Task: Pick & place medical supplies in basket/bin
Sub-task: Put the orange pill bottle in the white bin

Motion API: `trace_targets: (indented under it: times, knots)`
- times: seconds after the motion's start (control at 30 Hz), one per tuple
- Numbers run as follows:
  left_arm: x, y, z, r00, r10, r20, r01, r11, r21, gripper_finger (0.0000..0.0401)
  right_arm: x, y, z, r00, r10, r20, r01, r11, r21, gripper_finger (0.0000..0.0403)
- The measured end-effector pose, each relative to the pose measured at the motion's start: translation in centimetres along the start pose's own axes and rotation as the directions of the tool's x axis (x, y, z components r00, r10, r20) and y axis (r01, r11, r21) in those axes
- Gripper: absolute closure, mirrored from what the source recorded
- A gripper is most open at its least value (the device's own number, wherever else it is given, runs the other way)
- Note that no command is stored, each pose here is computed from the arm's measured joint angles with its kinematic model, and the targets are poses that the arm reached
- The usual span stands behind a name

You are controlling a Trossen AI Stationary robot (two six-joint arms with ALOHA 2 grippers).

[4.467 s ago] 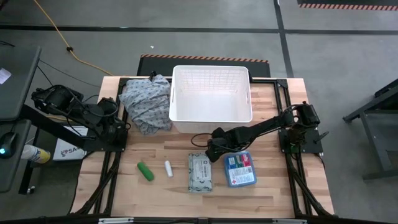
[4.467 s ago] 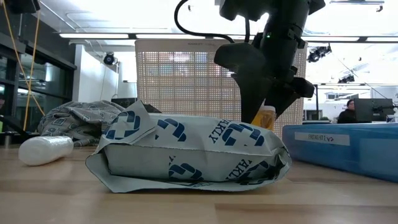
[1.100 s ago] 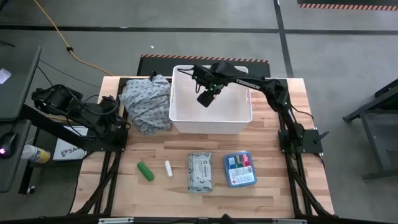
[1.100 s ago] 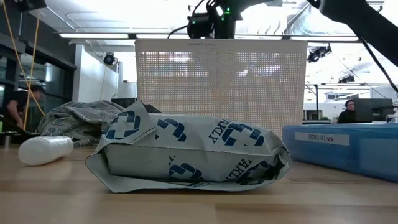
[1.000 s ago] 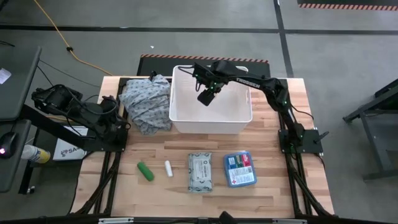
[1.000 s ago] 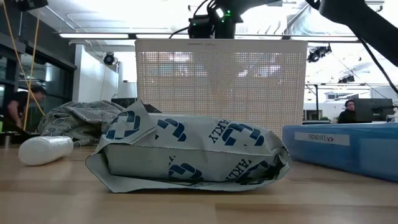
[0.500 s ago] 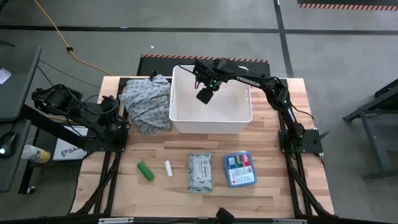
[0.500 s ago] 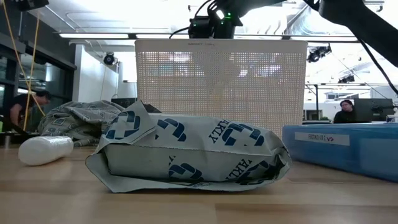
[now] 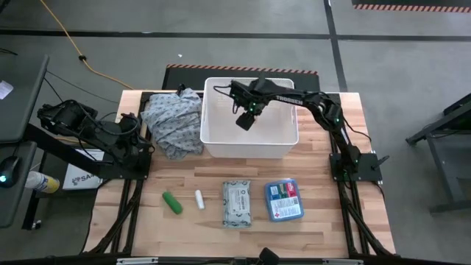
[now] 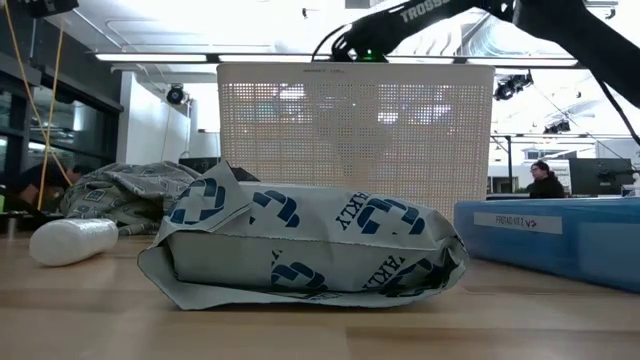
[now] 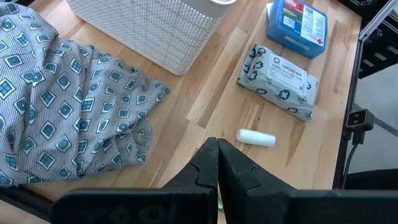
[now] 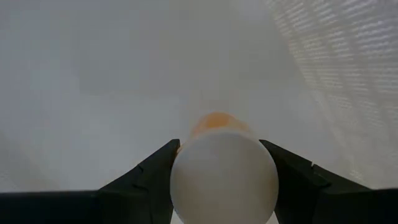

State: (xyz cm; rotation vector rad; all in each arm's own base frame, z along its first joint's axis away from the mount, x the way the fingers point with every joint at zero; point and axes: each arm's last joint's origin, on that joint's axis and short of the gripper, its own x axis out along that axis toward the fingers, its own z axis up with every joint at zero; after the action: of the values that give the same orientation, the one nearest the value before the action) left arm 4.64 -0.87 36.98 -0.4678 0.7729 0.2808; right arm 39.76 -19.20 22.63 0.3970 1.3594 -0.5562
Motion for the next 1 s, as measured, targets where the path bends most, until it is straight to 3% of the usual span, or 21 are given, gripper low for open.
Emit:
trace_targets:
  times: [0.33,1.0]
  knots:
    - [0.0,0.0,0.0,1.0,0.0,-0.001,0.0,1.0,0.0,0.0361,1.03,0.25,0.41,0.998,0.037,0.06,-0.038,0.999,0.012,0.0203]
    - [0.0,0.01,-0.02,1.0,-0.001,-0.002,0.001,1.0,0.001,0.0361,1.01,0.24,0.35,0.998,0.042,0.054,-0.041,0.999,-0.019,0.0203]
